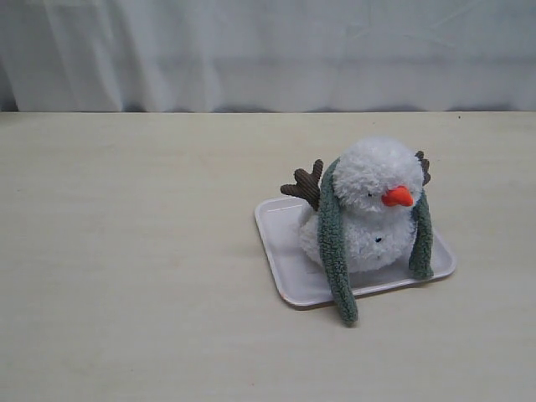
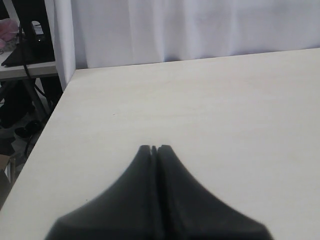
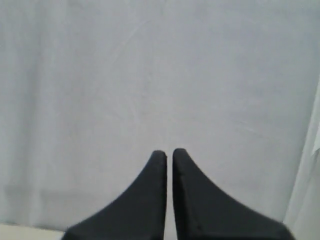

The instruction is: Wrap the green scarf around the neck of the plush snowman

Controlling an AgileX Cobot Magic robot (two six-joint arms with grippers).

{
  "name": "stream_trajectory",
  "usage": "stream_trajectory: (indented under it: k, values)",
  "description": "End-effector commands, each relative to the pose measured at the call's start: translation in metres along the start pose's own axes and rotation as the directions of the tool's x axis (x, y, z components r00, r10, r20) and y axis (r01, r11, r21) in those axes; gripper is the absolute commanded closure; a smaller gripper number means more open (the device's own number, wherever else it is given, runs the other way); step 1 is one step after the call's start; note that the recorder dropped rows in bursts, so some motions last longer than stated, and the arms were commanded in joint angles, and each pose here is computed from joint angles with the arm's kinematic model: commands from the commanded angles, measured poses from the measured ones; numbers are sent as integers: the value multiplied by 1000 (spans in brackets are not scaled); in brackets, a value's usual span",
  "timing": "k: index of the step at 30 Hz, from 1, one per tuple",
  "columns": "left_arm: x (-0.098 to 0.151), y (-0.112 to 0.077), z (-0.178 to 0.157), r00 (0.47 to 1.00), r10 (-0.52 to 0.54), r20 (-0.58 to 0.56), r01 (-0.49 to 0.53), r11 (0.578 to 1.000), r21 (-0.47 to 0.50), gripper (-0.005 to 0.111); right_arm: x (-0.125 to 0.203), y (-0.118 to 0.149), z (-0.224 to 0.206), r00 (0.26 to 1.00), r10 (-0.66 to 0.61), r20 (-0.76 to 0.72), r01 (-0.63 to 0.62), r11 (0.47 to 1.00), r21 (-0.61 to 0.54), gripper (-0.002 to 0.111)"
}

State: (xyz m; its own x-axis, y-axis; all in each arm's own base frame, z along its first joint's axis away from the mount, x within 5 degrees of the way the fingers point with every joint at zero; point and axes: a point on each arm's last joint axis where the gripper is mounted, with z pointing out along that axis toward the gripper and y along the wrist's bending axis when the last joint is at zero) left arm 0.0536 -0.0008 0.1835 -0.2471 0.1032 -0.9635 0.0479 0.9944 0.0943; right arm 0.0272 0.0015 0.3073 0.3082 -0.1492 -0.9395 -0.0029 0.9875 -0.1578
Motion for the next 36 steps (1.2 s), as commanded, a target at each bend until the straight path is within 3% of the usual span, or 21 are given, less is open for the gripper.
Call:
stream_trajectory:
  k: [1, 11, 24, 36]
  values:
    - [0, 0, 0, 1000, 0, 11, 0, 1000, 7, 107, 34, 5, 3, 984, -166, -70, 166, 986, -7, 104]
    - [0, 0, 0, 1000, 0, 11, 0, 1000, 7, 107, 100, 16, -2, 966, -92, -241, 83, 995, -49, 104]
    - [0, 0, 0, 1000, 0, 11, 0, 1000, 7, 107, 111, 16, -5, 927, 72, -368, -79, 997, -3, 104]
    - [0, 0, 0, 1000, 0, 11, 0, 1000, 7, 107, 126, 17, -13, 843, 77, -532, -86, 996, 9, 104]
